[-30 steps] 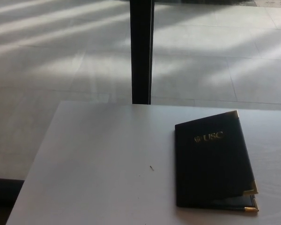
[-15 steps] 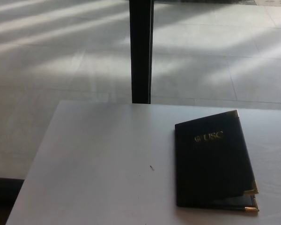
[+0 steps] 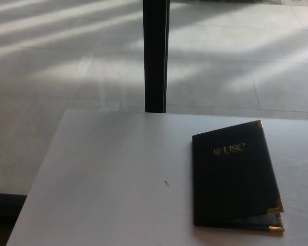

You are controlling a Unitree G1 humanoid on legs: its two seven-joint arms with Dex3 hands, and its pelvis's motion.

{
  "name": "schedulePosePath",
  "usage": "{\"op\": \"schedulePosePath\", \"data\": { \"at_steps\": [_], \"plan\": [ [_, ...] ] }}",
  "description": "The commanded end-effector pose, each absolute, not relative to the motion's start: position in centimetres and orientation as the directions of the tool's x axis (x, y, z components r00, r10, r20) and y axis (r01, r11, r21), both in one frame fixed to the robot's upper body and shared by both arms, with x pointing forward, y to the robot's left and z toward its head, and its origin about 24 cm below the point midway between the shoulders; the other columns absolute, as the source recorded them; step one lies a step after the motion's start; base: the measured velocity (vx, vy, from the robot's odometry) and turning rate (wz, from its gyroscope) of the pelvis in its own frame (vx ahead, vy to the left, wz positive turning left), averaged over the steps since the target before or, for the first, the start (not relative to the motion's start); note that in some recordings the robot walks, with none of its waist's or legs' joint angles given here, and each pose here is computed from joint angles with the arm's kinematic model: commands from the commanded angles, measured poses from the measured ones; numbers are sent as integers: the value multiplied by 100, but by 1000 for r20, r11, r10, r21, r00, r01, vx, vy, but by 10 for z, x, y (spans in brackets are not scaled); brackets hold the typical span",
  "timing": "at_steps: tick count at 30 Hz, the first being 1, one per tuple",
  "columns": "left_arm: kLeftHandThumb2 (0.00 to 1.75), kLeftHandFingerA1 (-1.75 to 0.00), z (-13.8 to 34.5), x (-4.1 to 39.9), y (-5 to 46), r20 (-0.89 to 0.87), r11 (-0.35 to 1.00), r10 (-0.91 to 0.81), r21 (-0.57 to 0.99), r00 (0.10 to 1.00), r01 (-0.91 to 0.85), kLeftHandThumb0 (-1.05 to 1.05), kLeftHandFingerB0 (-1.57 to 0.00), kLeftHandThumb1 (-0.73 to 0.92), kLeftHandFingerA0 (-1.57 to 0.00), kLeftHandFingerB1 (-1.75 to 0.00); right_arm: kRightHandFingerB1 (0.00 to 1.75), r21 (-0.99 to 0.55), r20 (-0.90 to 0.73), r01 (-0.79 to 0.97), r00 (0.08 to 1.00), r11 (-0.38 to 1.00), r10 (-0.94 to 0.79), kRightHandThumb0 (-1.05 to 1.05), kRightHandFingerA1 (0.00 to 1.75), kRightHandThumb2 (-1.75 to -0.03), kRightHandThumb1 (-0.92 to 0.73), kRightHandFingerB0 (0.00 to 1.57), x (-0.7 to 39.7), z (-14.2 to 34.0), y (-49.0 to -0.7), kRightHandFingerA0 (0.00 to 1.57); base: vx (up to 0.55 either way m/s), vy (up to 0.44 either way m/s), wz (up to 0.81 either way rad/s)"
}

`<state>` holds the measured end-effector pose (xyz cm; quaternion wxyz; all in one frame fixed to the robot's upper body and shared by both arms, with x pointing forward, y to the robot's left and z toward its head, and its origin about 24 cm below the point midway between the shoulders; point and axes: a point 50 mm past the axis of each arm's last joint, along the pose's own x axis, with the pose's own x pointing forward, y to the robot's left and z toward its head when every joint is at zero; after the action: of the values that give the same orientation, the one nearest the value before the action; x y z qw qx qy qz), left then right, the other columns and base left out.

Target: There is a diary kept infront of the robot and the robot uses its right hand to grab its cover and puses it to the left to open it.

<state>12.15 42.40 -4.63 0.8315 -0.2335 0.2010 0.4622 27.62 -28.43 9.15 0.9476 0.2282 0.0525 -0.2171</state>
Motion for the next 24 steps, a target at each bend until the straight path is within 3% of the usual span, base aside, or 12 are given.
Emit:
{"op": "schedulePosePath", "data": {
  "at_steps": [1,2,3,8,9,12,13,19,20,21,22,24],
  "plan": [
    [101,-164,-45,117,427,-546,440,689,-208,477,-874,-105,-20,92,-26,-141,42,362,-281,443,891,821,-357,-79,51,-77,-92,20,276,76,-279,32,0,0,0],
    [137,-106,-45,117,427,-547,445,691,-195,474,-874,-86,0,54,-32,-84,50,370,-294,434,893,821,-340,-80,55,-106,-79,17,276,71,-276,25,0,0,0],
    [135,-102,-45,118,427,-547,445,690,-196,474,-874,-82,0,52,-28,-81,50,374,-297,431,895,821,-334,-80,57,-109,-78,16,275,70,-275,24,0,0,0],
    [132,-101,-46,118,426,-545,446,690,-198,476,-873,-79,-1,48,-29,-80,46,408,-327,460,880,789,-344,-83,57,-72,-92,23,276,64,-269,34,0,0,0],
    [104,-161,-46,118,426,-547,445,691,-193,472,-875,-105,-18,92,-29,-142,45,416,-331,460,880,784,-341,-81,55,-73,-92,22,277,63,-268,32,0,0,0],
    [103,-164,-46,118,426,-552,439,694,-186,463,-879,-105,-22,92,-30,-142,44,423,-342,456,881,783,-328,-81,52,-73,-91,24,280,61,-261,35,0,0,0],
    [142,-114,-45,118,427,-549,438,695,-189,464,-879,-94,0,57,-37,-88,44,423,-343,449,883,787,-319,-77,51,-70,-91,29,283,61,-256,42,0,0,0],
    [134,-103,-46,116,426,-549,442,691,-194,470,-876,-79,-3,52,-32,-82,41,439,-341,393,905,808,-254,-78,49,-75,-92,20,287,58,-232,31,0,0,0],
    [105,-163,-46,115,426,-548,448,689,-192,474,-873,-105,-18,92,-24,-139,50,433,-346,385,906,815,-245,-78,55,-106,-79,19,287,56,-228,26,0,0,0],
    [103,-164,-47,115,426,-549,443,689,-199,474,-874,-105,-19,92,-25,-141,49,433,-348,382,906,816,-240,-78,54,-106,-79,18,288,56,-226,25,0,0,0],
    [136,-103,-47,115,426,-550,436,689,-205,472,-876,-83,0,53,-29,-82,42,439,-352,376,908,816,-228,-76,50,-76,-92,20,288,54,-220,30,0,0,0],
    [134,-100,-47,115,426,-552,439,689,-199,470,-876,-80,0,51,-26,-80,49,429,-353,350,913,833,-202,-75,54,-106,-82,17,287,52,-208,24,0,0,0]
  ]
}}
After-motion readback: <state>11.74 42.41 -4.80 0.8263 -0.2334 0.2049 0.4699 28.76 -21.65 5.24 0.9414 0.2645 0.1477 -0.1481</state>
